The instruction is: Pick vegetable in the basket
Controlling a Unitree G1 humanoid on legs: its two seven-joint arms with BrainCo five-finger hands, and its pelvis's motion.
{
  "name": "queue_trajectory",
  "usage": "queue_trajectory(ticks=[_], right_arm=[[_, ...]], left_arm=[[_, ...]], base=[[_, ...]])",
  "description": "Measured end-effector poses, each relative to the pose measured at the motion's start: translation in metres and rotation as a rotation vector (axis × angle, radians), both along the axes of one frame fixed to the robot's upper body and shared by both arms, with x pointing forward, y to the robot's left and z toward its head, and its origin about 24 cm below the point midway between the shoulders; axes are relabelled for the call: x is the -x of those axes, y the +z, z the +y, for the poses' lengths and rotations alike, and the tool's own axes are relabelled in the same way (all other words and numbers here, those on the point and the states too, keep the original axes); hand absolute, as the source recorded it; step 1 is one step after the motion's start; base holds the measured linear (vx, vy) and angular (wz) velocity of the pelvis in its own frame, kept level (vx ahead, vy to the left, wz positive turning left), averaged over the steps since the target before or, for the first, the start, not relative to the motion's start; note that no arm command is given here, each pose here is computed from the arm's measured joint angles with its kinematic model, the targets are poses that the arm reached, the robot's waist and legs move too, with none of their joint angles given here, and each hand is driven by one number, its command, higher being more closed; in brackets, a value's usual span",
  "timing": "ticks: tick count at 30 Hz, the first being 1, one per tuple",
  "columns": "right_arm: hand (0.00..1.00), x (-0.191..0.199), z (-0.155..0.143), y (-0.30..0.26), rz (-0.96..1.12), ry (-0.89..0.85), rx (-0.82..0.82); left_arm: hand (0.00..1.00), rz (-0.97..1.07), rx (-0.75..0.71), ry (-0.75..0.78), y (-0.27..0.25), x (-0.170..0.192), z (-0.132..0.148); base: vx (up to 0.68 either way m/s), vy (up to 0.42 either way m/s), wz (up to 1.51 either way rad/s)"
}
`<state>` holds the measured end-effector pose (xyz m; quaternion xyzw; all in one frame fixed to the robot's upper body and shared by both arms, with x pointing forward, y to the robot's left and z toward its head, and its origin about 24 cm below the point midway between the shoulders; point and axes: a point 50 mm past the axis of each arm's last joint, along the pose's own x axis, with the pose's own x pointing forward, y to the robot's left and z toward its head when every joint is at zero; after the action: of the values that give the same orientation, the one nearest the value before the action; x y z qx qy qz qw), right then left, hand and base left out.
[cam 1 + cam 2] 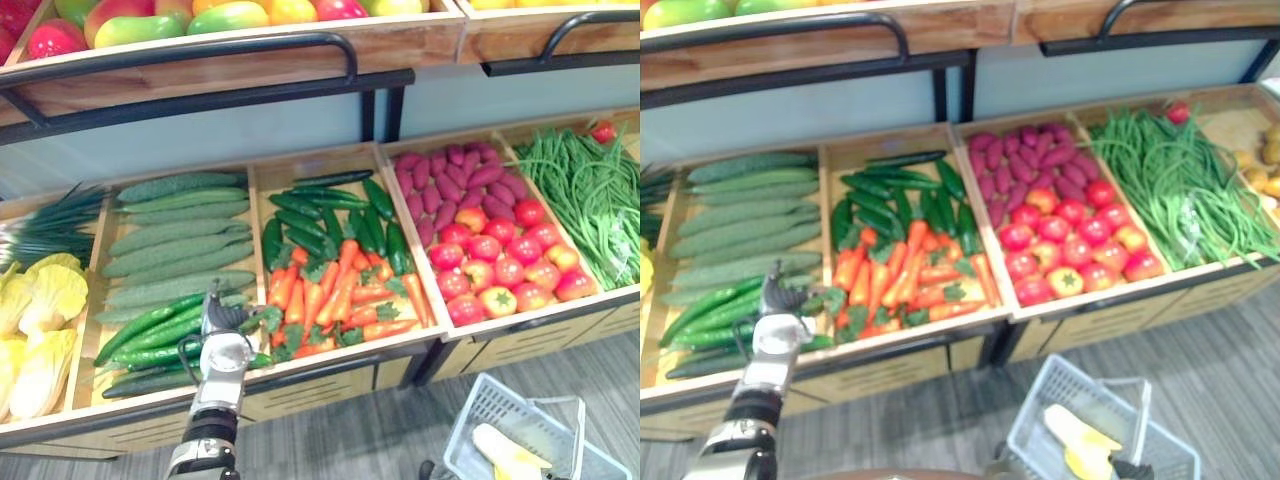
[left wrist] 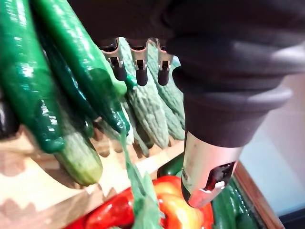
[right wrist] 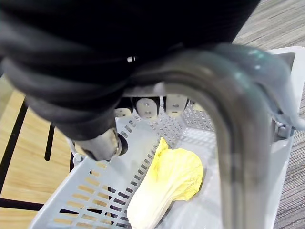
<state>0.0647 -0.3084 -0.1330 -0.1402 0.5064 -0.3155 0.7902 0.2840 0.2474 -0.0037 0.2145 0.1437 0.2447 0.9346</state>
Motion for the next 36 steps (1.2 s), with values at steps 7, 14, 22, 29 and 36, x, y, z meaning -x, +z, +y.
queue_trajectory(ticks=[7,14,22,29,36], right_arm=[[1.00,-0.005,0.000,0.001,-0.010,0.002,0.006],[1.00,-0.002,0.000,0.001,-0.005,-0.002,0.011],[1.00,-0.002,0.005,-0.001,-0.011,-0.010,0.015],[1.00,-0.004,0.007,-0.001,-0.012,-0.004,0.015],[1.00,-0.018,0.008,0.003,-0.046,0.038,0.030]], left_arm=[[0.00,-0.040,0.013,-0.037,0.006,-0.005,-0.014],[0.00,-0.098,-0.031,-0.053,0.020,-0.009,-0.020],[0.00,-0.062,-0.096,-0.042,0.017,-0.006,-0.017],[0.00,0.027,-0.086,-0.026,0.000,-0.001,-0.015],[0.00,0.039,-0.083,-0.019,-0.002,-0.003,-0.016]], base=[[0.00,0.000,0.00],[-0.01,-0.007,-0.02],[0.00,-0.009,-0.05],[0.00,-0.020,-0.04],[-0.02,-0.027,-0.08]])
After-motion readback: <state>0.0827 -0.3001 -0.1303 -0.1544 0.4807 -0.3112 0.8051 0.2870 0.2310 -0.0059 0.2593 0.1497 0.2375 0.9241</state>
